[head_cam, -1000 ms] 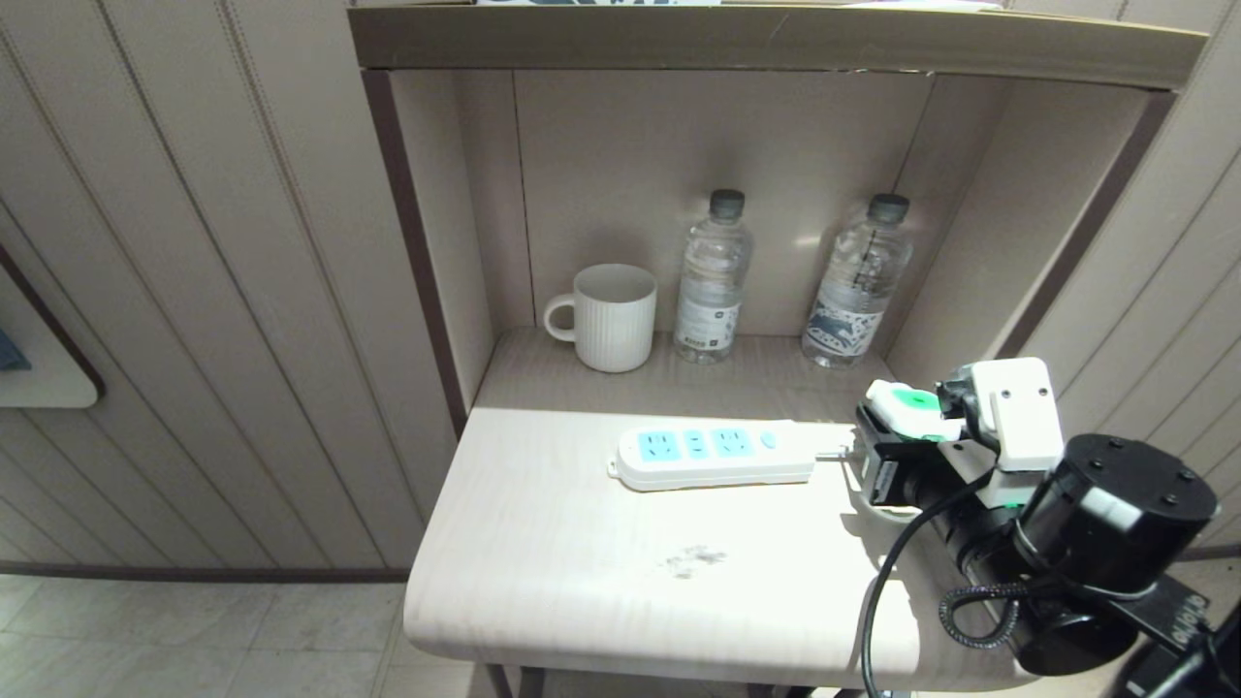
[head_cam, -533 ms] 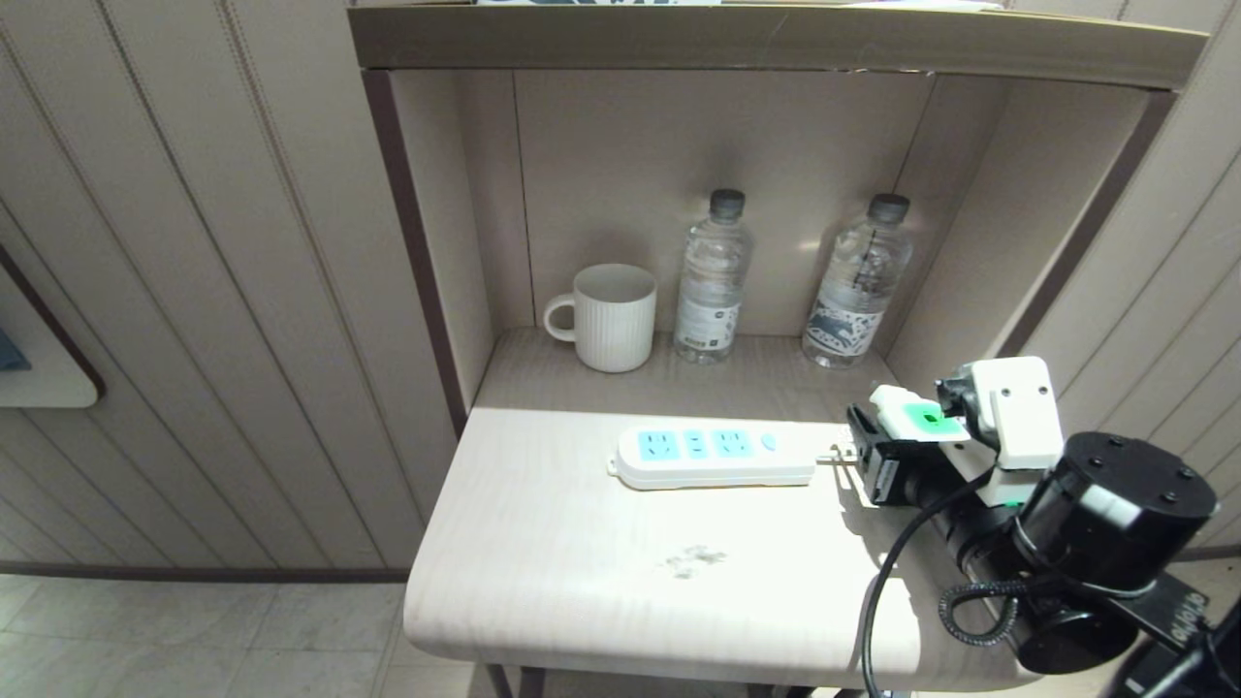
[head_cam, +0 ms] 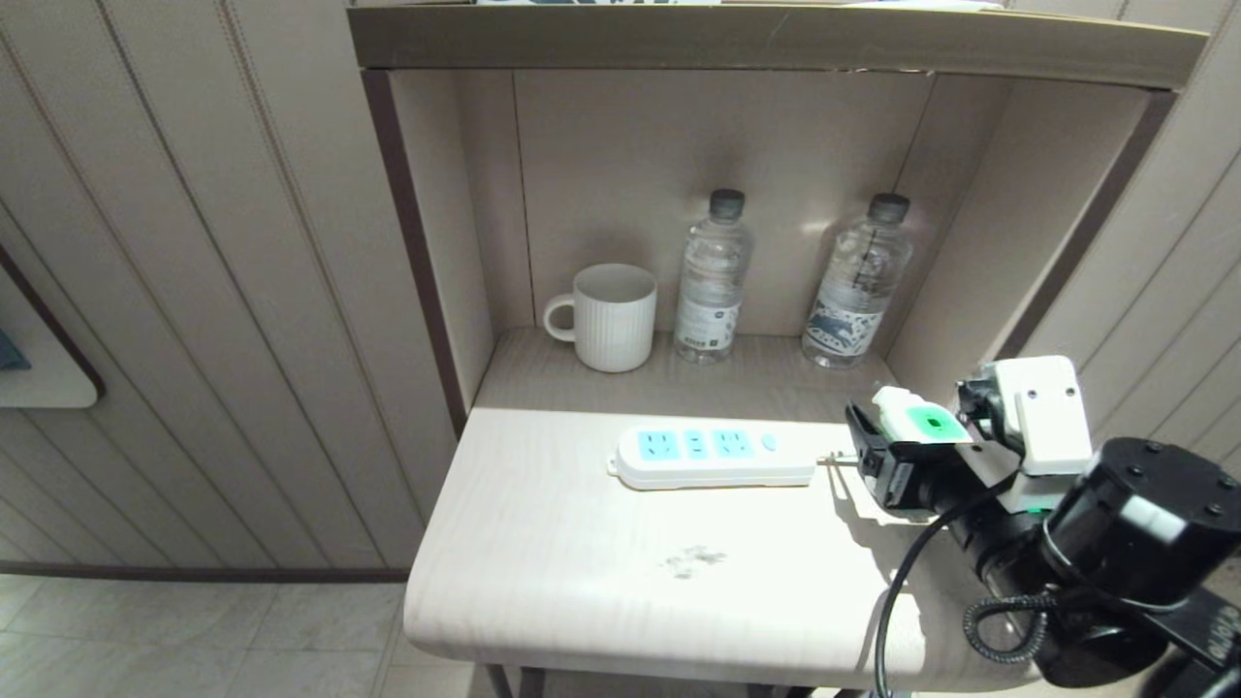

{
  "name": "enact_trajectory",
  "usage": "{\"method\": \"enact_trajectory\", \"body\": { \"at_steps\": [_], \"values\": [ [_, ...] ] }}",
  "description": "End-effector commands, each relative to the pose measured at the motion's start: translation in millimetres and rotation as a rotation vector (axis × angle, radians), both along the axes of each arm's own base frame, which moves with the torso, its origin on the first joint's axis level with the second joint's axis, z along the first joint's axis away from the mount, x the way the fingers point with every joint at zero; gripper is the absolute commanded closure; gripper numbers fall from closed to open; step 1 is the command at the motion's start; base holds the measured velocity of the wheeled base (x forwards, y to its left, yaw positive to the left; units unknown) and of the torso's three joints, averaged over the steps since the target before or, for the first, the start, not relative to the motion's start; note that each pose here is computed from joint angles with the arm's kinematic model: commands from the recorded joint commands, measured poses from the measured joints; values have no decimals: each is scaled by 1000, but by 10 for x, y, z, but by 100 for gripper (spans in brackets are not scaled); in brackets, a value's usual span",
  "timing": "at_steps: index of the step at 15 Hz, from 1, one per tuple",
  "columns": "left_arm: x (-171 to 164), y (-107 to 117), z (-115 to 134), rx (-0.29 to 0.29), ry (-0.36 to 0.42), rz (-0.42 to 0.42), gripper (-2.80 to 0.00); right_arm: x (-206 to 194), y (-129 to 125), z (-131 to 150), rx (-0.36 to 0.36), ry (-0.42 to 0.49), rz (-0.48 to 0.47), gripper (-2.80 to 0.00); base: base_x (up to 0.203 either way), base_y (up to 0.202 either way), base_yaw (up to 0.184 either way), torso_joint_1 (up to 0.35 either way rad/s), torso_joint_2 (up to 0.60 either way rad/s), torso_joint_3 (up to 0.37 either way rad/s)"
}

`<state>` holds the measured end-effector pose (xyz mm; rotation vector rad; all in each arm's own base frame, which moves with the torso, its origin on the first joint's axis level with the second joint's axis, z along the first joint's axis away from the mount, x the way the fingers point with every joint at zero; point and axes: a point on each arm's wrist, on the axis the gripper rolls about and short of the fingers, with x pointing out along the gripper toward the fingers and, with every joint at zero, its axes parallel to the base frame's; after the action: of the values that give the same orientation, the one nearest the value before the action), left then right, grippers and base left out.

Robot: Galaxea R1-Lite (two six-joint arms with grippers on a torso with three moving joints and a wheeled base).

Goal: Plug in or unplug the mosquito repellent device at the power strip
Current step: Place the mosquito repellent liquid on the table

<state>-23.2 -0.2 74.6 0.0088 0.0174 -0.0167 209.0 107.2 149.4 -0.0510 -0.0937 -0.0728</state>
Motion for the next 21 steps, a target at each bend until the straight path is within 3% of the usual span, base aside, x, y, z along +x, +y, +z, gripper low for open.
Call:
{"method": "enact_trajectory", "body": {
  "at_steps": [1,9,11,13,17,21],
  "values": [
    [2,0,-2,0,2,0,0,-136,-68,104,33,-59,3,-280,0,0,0,0,0,0],
    [2,0,-2,0,2,0,0,-529,-192,176,-11,-96,107,-280,0,0,0,0,0,0],
    [1,0,2,0,1,0,0,-557,-206,152,-15,-88,110,-280,0,0,0,0,0,0],
    [1,0,2,0,1,0,0,-613,-223,223,3,-122,117,-280,0,0,0,0,0,0],
    [1,0,1,0,1,0,0,-669,-261,354,-38,-180,92,-280,0,0,0,0,0,0],
    [1,0,0,0,2,0,0,-718,-288,552,-35,-205,87,-280,0,0,0,0,0,0]
  ]
}}
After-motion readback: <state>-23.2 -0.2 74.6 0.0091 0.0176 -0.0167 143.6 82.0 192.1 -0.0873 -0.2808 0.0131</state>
